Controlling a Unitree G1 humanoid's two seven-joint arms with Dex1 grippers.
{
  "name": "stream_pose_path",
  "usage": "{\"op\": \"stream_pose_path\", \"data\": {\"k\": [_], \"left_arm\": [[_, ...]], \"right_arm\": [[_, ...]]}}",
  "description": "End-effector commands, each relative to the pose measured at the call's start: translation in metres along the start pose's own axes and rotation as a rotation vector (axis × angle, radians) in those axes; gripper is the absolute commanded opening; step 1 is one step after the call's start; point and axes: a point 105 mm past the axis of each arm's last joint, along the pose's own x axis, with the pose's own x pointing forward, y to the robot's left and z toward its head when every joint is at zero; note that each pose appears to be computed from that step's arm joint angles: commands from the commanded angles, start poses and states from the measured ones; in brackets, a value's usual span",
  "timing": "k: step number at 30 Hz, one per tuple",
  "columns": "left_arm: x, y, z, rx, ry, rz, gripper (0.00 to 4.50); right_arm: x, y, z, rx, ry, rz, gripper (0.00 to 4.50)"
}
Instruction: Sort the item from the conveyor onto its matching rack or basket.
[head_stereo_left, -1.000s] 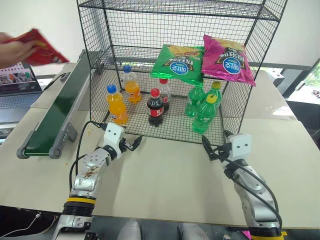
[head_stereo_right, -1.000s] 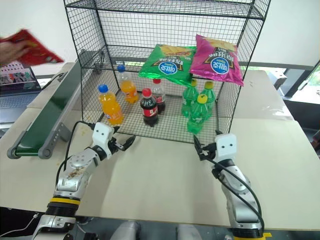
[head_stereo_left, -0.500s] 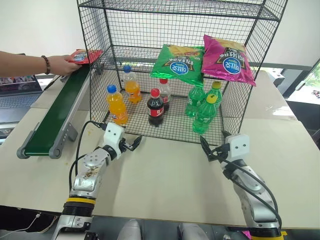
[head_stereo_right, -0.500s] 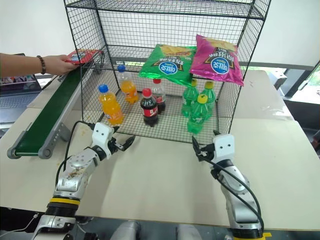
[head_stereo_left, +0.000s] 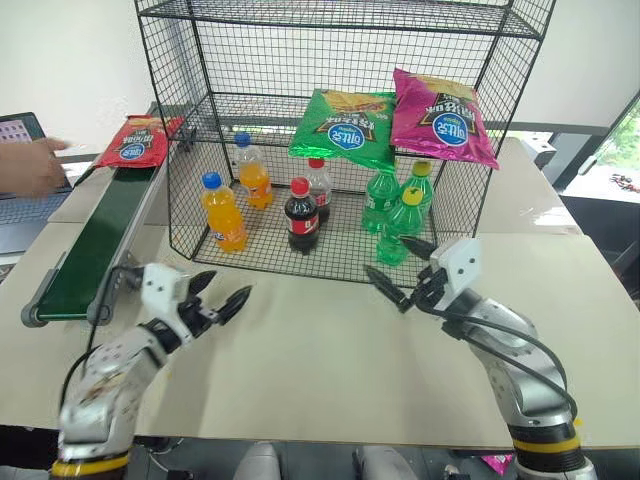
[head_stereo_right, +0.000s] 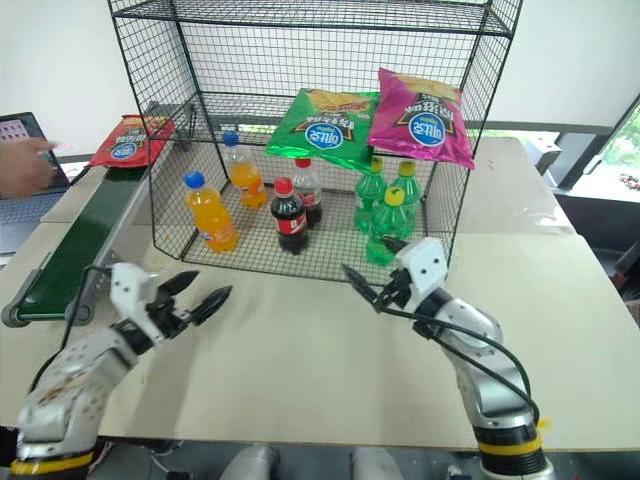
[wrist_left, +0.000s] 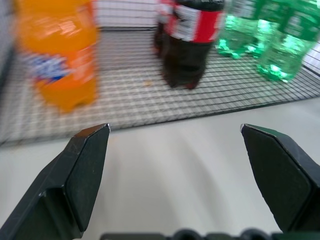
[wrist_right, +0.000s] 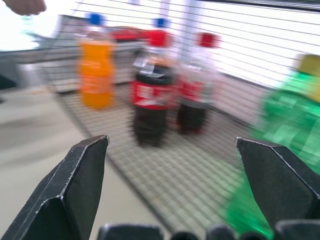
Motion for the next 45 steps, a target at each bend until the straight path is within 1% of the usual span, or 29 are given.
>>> {"op": "stream_pose_path", "data": {"k": [1,2,3,6,11,15,17,19,23,28,31,45], "left_arm": [[-0.031,0.022,0.031,-0.2,-0.148,0.143,4.47],[-0.039,0.027,0.034,-0.262,-0.173,0.172,4.47],[-0.05,0.033,0.041,-0.352,-0.232,0.203,4.47],[-0.082,0.051,0.052,-0.536,-0.373,0.298,4.47],[-0.128,0.077,0.048,-0.759,-0.509,0.436,4.47],[-0.137,0.082,0.046,-0.865,-0.552,0.439,4.47],[-0.143,0.09,0.045,-0.916,-0.585,0.453,4.47],[-0.145,0.097,0.042,-0.938,-0.589,0.465,4.47],[-0.139,0.107,0.04,-0.975,-0.582,0.458,4.47],[-0.135,0.121,0.029,-1.01,-0.573,0.484,4.47],[-0.133,0.121,0.031,-1.02,-0.585,0.47,4.47],[-0.126,0.124,0.018,-1.079,-0.556,0.47,4.47]], "right_arm": [[0.012,0.02,0.036,-0.002,-0.113,0.229,4.5],[0.014,0.023,0.041,0.004,-0.128,0.267,4.5],[0.017,0.027,0.048,0.008,-0.147,0.314,4.5],[0.023,0.038,0.064,0.014,-0.192,0.431,4.5],[0.031,0.05,0.076,0.004,-0.227,0.555,4.5],[0.031,0.057,0.084,-0.004,-0.245,0.641,4.5],[0.031,0.06,0.087,-0.012,-0.254,0.672,4.5],[0.031,0.062,0.091,-0.013,-0.264,0.694,4.5],[0.032,0.066,0.096,-0.021,-0.274,0.727,4.5],[0.033,0.065,0.099,-0.029,-0.279,0.731,4.5],[0.031,0.065,0.1,-0.039,-0.272,0.736,4.5],[0.029,0.065,0.109,-0.094,-0.275,0.732,4.5]]}}
